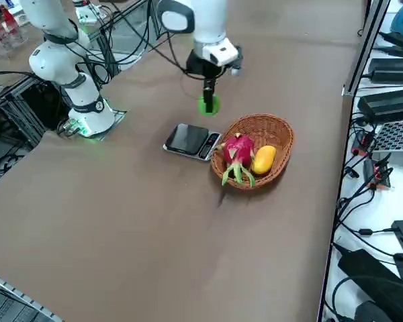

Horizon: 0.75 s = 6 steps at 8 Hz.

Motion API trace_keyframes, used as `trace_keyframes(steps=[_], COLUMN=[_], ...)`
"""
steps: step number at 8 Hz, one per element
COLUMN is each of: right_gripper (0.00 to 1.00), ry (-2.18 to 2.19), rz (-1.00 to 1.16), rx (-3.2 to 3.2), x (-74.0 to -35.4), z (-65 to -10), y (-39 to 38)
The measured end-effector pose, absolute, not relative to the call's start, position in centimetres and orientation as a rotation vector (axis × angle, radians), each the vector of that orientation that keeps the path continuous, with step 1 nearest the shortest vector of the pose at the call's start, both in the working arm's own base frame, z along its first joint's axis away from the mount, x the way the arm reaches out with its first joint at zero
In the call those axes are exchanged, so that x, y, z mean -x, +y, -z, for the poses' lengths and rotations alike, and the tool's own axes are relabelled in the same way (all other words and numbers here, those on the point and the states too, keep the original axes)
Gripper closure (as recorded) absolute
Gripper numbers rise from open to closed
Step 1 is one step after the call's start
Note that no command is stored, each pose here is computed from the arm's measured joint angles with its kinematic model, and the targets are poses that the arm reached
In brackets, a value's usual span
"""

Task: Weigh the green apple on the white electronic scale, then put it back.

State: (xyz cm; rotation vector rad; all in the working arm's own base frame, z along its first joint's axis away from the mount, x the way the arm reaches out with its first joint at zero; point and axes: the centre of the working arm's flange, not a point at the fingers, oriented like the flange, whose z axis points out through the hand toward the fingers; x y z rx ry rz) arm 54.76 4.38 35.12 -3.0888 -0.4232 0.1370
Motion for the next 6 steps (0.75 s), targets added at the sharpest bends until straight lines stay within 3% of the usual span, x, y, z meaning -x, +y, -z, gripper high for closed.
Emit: trace_keyframes(steps=[6], right_gripper=[0.36], ry=[-0.369], rz=[-0.096], rx=[3.102], x=[-49.4], z=[-27.1], y=[2.1])
